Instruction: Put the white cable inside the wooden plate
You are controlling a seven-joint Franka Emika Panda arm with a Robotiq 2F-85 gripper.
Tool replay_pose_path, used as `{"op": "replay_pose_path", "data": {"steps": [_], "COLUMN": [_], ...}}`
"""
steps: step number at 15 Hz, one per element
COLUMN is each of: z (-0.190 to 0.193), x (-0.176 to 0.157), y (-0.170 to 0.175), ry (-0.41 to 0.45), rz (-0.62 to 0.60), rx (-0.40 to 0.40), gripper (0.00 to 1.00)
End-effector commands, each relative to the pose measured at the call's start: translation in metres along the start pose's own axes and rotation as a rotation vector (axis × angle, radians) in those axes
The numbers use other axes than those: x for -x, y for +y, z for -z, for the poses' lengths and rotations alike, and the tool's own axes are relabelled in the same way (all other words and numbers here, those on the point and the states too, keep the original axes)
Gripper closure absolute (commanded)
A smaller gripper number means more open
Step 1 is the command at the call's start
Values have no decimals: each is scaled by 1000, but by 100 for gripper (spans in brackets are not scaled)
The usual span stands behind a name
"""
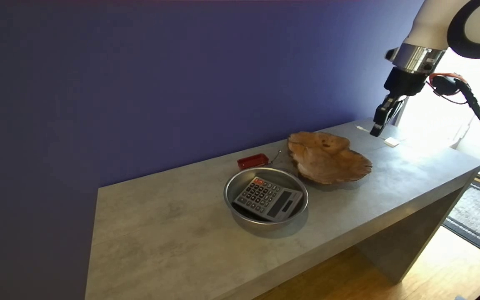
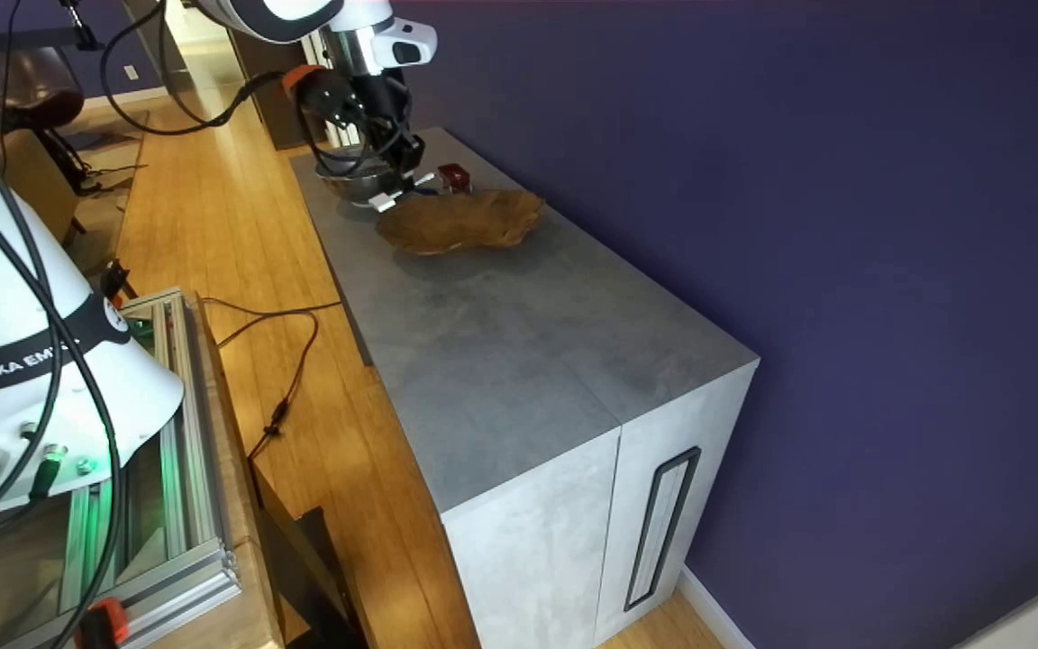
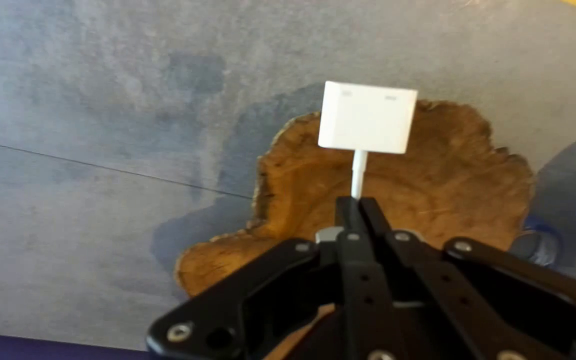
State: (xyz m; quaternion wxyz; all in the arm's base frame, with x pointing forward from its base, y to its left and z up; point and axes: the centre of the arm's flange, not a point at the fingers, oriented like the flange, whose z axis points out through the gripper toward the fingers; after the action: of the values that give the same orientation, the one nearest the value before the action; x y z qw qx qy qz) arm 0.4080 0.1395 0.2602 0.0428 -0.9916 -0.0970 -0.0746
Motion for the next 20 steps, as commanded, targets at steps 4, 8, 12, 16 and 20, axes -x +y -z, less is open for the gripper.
{"op": "replay_pose_path", "data": {"steps": [4, 8, 12, 16, 20], "z": [-17, -10, -14, -47, -71], "x": [-15, -11, -17, -43, -60], "y": [-62, -55, -53, -63, -61], "ry": [14, 7, 5, 103, 48], "rz": [59, 55, 48, -18, -36], "rx": [-23, -33, -36, 65, 133], "gripper": [99, 96, 96, 99, 99]}}
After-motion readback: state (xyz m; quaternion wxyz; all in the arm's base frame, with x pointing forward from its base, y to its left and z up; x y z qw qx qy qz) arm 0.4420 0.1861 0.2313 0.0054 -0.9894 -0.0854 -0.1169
